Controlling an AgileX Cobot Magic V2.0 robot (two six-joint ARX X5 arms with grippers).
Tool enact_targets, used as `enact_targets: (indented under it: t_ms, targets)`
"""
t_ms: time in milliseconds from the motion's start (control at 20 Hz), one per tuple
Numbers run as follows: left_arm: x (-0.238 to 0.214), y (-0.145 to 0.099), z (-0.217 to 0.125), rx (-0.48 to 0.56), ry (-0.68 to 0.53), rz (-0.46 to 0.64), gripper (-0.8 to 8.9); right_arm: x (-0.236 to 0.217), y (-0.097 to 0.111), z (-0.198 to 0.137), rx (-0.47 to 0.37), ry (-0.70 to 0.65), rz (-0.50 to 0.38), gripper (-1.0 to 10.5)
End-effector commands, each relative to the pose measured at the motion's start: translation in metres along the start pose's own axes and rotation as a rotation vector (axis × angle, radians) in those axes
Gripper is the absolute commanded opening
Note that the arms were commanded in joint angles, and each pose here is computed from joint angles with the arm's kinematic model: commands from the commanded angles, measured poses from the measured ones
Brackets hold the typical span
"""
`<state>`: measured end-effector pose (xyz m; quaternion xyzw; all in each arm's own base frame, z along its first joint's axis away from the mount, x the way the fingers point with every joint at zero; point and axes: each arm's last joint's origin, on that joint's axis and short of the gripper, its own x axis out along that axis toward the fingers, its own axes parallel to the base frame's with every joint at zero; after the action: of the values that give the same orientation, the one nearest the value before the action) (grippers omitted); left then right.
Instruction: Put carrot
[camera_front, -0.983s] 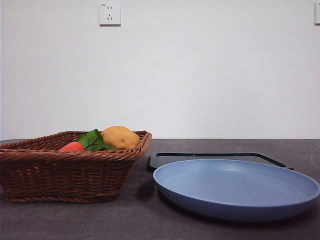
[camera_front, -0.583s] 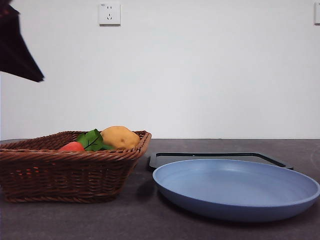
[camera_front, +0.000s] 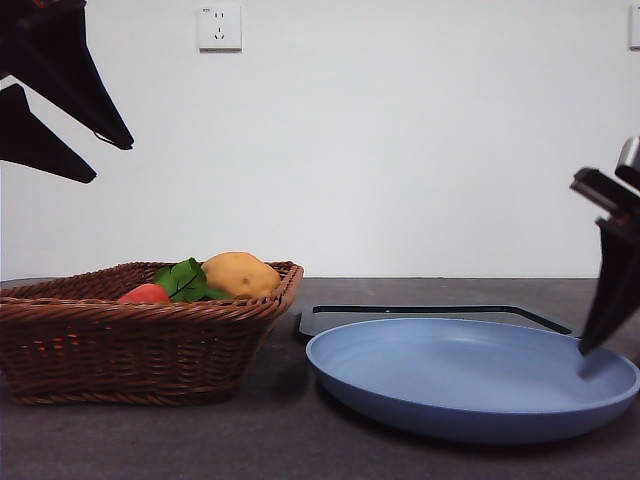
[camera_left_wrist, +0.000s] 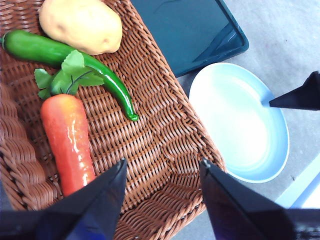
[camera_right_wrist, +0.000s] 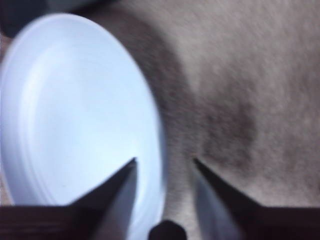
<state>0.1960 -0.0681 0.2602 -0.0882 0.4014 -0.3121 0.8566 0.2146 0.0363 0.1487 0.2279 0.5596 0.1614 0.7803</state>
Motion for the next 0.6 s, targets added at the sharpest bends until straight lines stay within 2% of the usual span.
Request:
enact_targets:
  t_ms: [50,150,400,600]
  targets:
    - [0.000,-0.002,0.005,0.018,-0.012,-0.004,2.58,0.004,-0.001,0.003,0.013,0.009,-0.004,0.5]
    - [0.000,-0.002,0.005,0.018,-0.012,-0.004,2.59,0.005,-0.001,0.004,0.014,0.010,-0.005,0.0]
    - [0.000,-0.002,0.005,0.019,-0.013,0.004,3.00,-0.004,0.004,0.003,0.014,-0.025,0.007,0.0]
    - [0.004,-0.006,0.006,0.054,-0.022,0.147,3.25,-0.025,0.013,-0.004,0.002,-0.058,0.018,0.0]
